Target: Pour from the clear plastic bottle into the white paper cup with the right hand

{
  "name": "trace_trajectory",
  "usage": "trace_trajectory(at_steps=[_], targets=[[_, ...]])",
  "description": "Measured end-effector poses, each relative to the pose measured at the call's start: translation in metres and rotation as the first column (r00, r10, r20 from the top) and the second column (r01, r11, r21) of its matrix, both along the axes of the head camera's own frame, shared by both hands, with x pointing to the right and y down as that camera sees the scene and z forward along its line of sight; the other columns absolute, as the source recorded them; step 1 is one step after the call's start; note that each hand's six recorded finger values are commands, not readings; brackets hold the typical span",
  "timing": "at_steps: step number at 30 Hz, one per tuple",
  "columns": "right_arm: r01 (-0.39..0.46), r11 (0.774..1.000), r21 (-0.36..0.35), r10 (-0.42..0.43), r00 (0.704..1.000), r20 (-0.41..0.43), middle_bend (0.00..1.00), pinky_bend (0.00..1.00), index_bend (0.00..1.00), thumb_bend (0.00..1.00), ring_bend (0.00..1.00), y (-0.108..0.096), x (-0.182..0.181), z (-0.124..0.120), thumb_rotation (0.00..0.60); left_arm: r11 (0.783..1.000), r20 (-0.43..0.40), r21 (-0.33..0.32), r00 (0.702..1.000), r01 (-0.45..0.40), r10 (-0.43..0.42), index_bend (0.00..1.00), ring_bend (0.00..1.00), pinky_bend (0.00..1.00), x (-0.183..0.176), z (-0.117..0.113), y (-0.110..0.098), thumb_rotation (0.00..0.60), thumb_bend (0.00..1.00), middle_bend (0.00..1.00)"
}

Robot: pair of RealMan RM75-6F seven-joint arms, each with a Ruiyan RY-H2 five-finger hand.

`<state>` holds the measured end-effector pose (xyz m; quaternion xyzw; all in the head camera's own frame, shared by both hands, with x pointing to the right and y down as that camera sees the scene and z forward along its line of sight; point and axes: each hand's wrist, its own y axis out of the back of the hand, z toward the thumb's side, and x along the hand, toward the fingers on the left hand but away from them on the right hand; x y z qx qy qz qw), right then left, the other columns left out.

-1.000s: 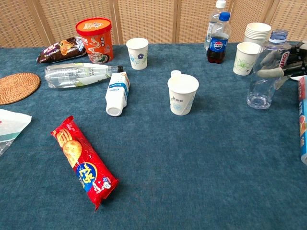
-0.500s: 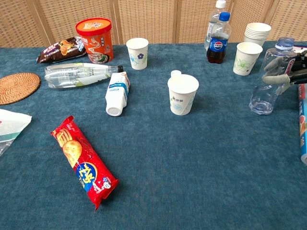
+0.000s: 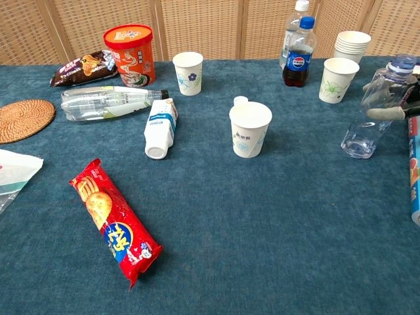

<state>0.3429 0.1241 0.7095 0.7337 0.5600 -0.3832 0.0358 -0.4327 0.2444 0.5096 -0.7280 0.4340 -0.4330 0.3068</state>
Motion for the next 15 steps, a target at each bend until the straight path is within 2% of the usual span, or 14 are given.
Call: trace_trajectory(at_steps=[3, 7, 15], targets=[[0.023, 1.0, 0.007, -0.023, 1.0, -0.018, 0.28, 0.0, 0.13, 0.25, 0.08, 0.002, 0.002, -0.003, 0.594, 1.0, -0.002, 0.001, 1.0, 0.0, 0.0, 0.09, 0.0, 0.0, 0.0, 0.0, 0.0, 0.377, 0.37, 0.04], [0.063, 0.998, 0.0, -0.063, 0.997, -0.04, 0.19, 0.0, 0.02, 0.28, 0.01, 0.005, 0.005, -0.007, 0.529, 1.0, -0.005, 0.002, 1.0, -0.002, 0.002, 0.09, 0.0, 0.0, -0.001, 0.001, 0.0, 0.375, 0.37, 0.04], [0.137, 0.99, -0.027, -0.139, 0.988, -0.069, 0.06, 0.0, 0.0, 0.32, 0.0, 0.009, 0.009, -0.018, 0.434, 1.0, -0.008, 0.006, 1.0, -0.004, 0.004, 0.09, 0.0, 0.0, 0.0, 0.002, -0.001, 0.375, 0.37, 0.04]])
